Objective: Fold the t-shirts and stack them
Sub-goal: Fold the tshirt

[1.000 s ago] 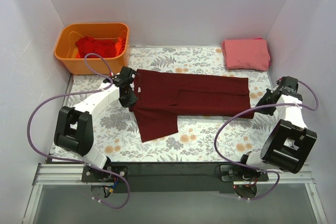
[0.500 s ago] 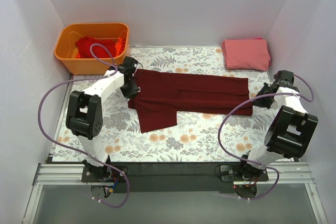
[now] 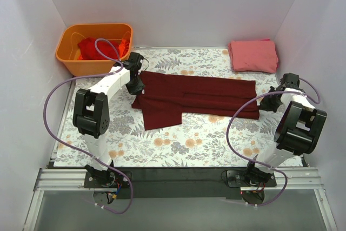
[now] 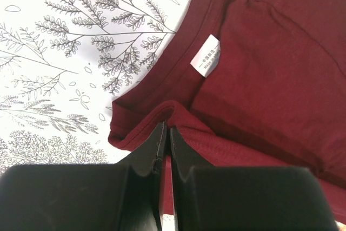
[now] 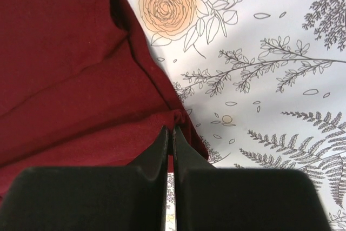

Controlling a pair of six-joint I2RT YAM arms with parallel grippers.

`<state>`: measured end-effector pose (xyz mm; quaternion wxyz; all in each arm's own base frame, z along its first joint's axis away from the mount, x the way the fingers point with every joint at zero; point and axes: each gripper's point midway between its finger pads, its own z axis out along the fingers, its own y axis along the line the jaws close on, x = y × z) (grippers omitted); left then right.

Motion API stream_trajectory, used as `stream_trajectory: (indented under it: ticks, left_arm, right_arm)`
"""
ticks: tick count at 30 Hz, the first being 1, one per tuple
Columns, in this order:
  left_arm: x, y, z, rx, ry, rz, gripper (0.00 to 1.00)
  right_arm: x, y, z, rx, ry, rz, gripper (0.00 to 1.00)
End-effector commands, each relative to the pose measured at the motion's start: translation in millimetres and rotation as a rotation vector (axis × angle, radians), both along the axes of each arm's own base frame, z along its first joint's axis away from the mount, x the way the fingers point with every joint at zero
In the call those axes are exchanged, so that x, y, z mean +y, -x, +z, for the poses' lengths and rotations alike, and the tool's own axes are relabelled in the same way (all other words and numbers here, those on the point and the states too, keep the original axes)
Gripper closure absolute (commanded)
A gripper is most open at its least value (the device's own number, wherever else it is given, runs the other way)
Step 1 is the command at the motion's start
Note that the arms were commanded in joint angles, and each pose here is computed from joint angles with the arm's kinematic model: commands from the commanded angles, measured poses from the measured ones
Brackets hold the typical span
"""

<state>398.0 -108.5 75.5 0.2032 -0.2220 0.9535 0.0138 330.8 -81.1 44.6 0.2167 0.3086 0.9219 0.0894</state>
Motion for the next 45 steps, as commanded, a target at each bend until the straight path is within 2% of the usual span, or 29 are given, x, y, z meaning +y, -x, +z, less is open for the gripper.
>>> stream_trajectory:
  ticks: [1,26,34,45]
  left_arm:
    - [18,-9,9,-0.031,-0.074,0.028,1.0]
    - [24,-28,-16,-0.064,-0.121,0.046,1.0]
    - [24,-40,14,-0.147,-0.13,0.038,1.0]
    - [15,-59,23,-0.195,-0.165,-0.004,1.0]
  right_arm:
    - [-20,-26,18,-0.085,0.079,-0.026,0.99]
    - [-13,-34,-12,-0.051,0.075,-0.008,0.97]
    - [-16,-29,-16,-0.032,0.098,-0.01,0.97]
    - [-26,-16,-32,0.033,0.151,-0.034,0.98]
